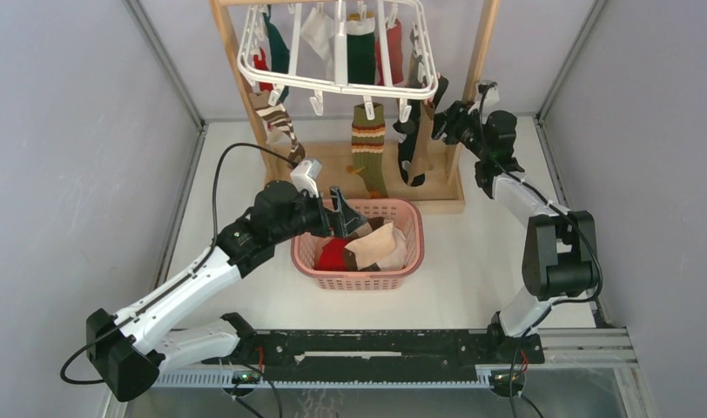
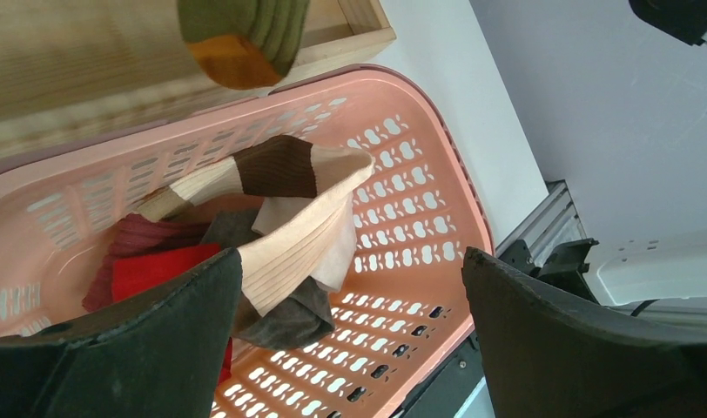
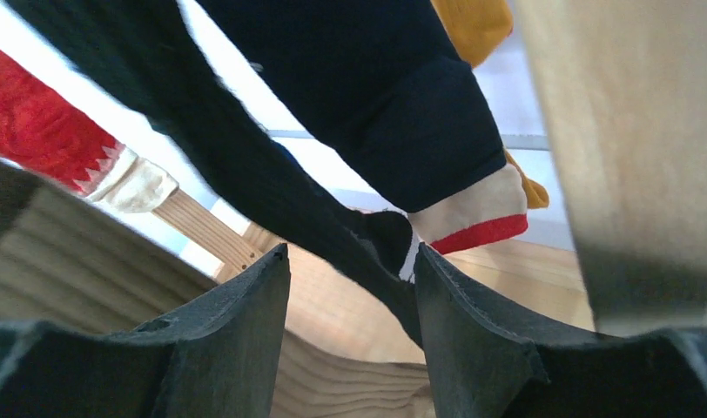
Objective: Remove the socks clipped to the hanger
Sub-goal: Remove the sock from the hanger.
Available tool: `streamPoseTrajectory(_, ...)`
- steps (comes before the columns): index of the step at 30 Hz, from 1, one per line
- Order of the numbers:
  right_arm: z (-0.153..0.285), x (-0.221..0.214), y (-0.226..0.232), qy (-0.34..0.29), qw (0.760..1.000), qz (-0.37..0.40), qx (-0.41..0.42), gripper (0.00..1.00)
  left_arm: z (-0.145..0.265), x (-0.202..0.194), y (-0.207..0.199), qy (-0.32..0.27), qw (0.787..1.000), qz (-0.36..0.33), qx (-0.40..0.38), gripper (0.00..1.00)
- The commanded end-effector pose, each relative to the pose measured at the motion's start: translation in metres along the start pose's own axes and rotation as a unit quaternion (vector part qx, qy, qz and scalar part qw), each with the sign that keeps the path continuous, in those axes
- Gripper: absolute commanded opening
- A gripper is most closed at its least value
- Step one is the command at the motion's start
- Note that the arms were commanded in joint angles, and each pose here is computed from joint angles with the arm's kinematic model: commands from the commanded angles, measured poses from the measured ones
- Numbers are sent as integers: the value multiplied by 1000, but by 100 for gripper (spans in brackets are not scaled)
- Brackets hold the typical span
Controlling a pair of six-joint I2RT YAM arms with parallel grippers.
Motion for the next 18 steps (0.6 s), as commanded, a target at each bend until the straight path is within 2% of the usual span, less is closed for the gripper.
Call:
streamPoseTrajectory(1,-12,14,12,-25,998,25,44,62,8,15,-4,-27,999,-20,-5,100)
streamPoseTrajectory(6,-24,6,8,-1,996,13,83,63,8,16,-4,-27,999,-22,-7,100)
streamPoseTrajectory(9,-26,7,10,5,995,11,101,59,7,15,-4,-24,999,-23,-7,100)
streamPoseTrajectory(13,-27,7,10,11,994,11,105,38,6,16,-5,-23,999,-23,-10,100)
streamPoseTrajectory(18,-21,7,17,17,994,13,105,20,7,18,-6,-24,999,-23,-13,100)
Point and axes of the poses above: each gripper's point midway between its finger pads, its own z axis back along the fingers, its own y axis along the line the jaws close on, x = y × z, the point moved 6 cm from there along z, back along the fingers, and after that the axes turned 15 degrees about -z, right-handed, at the moved point
